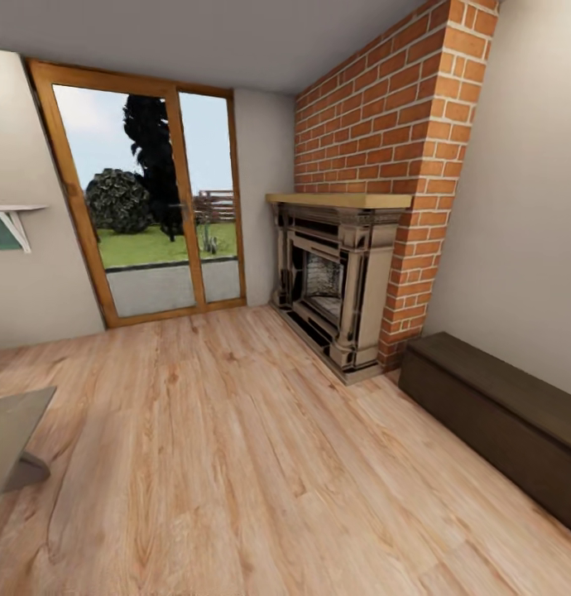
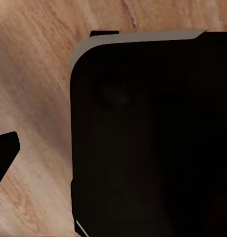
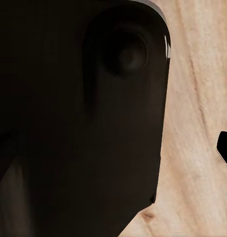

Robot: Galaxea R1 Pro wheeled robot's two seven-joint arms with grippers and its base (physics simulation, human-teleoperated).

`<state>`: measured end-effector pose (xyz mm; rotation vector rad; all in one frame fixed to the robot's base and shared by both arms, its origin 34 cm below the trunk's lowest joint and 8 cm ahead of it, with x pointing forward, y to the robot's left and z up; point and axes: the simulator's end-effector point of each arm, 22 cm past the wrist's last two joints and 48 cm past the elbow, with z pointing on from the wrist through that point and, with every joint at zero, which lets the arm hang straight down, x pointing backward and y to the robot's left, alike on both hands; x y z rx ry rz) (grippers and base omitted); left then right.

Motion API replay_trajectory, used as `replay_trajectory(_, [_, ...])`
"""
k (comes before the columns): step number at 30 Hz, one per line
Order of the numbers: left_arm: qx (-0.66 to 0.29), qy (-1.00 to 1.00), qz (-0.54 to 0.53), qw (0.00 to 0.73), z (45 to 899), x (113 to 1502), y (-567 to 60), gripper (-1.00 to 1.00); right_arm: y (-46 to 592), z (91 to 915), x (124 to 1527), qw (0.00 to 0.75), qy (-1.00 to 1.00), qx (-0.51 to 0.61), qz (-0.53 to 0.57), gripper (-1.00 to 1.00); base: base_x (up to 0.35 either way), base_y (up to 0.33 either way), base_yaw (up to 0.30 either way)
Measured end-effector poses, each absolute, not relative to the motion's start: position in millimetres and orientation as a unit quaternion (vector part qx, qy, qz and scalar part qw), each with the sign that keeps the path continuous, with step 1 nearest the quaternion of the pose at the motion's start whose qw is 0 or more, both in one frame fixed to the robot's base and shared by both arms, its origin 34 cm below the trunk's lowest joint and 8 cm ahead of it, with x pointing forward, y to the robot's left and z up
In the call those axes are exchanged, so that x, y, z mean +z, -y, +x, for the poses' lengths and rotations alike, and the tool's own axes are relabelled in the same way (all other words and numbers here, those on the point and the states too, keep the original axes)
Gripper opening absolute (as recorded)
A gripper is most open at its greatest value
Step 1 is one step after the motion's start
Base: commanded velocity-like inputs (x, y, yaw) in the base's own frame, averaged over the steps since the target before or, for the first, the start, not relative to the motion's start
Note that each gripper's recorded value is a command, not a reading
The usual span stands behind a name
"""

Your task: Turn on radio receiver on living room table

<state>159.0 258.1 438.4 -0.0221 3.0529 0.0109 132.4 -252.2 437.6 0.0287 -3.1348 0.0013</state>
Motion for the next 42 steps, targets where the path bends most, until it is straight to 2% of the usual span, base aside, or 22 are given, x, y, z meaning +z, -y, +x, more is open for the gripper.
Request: replay_trajectory(42, [0.004,-0.999,-0.007,0.044,159.0,438.4,-259.3,1.00,252.2,132.4,437.6,0.003,1.000,0.000,0.009,1.00,0.000,0.000,0.271])
